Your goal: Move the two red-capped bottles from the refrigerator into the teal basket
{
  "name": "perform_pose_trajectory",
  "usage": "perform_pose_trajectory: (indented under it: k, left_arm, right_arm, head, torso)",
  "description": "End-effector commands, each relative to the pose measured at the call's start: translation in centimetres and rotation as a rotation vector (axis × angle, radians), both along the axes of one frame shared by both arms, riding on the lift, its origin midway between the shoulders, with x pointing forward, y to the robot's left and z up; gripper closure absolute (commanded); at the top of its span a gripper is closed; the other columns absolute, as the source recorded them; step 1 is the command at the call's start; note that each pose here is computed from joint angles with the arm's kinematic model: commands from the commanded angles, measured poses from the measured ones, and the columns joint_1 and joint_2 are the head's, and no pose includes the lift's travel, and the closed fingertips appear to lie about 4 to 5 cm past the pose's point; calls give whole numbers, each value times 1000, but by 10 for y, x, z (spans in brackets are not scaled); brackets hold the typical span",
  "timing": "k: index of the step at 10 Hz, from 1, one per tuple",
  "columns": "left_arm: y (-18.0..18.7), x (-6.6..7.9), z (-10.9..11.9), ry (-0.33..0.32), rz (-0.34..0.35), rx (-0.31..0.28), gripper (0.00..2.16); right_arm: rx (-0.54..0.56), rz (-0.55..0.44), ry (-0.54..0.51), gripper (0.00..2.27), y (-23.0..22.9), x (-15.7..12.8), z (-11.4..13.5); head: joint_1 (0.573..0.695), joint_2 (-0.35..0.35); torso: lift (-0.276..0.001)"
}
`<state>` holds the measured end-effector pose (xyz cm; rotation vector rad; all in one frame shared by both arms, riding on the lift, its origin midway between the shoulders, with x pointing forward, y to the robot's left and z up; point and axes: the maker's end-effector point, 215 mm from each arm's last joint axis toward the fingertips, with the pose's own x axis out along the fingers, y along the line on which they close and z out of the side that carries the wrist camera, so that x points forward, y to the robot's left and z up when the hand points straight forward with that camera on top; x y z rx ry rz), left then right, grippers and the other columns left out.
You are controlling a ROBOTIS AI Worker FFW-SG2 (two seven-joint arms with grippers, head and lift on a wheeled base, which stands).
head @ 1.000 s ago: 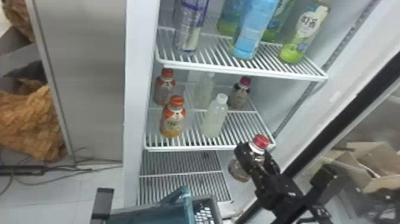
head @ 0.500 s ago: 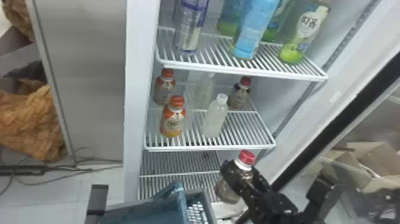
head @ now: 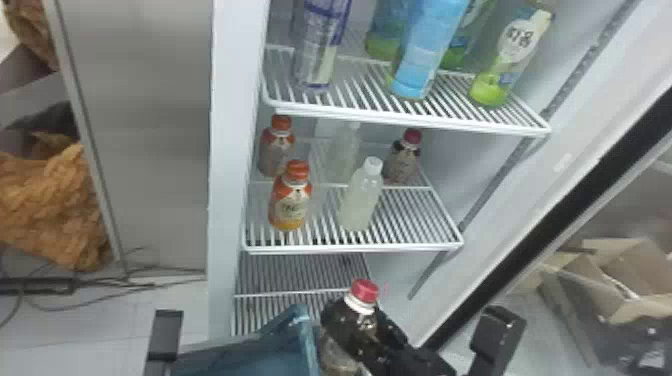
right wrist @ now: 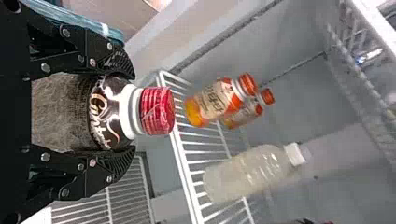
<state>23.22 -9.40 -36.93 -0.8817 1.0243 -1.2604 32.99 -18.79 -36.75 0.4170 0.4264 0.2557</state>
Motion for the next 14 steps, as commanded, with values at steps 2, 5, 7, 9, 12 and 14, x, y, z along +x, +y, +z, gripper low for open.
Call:
perform_pose_trajectory:
  k: [2,5,7,9,12,14]
  left_arm:
    - [-1,-1,1,1,-2,-3,1134]
    - [-1,-1,1,1,-2,-3,1134]
    - [-1,-2,1,3,-4,-5,1134]
    - [-3,-4,3,5,-8,-11,1134]
    - [-5,-5,4,8,-12,-15,1134]
    - [-6,-7,4,10,-16,-18,1134]
  right_arm:
    - [-12,12,42,776,0,-7,-12]
    - [-14,11,50,397,-1,-6,-14]
    - [-20,6,48,275,-4,-3,-16]
    - [-57,-64,-47,272,-29,17,0]
    - [-135,-228,-214,274,-100,54,27]
    - [-195,-325,-314,274,-138,73,46]
  head:
    - [695,-350]
    - [695,-350]
    - [695,-350]
    - [695,-350]
    - [695,-350]
    - [695,-350]
  torso:
    - [-228]
    - [-228]
    - [-228]
    - [-228]
    - [-228]
    - [-228]
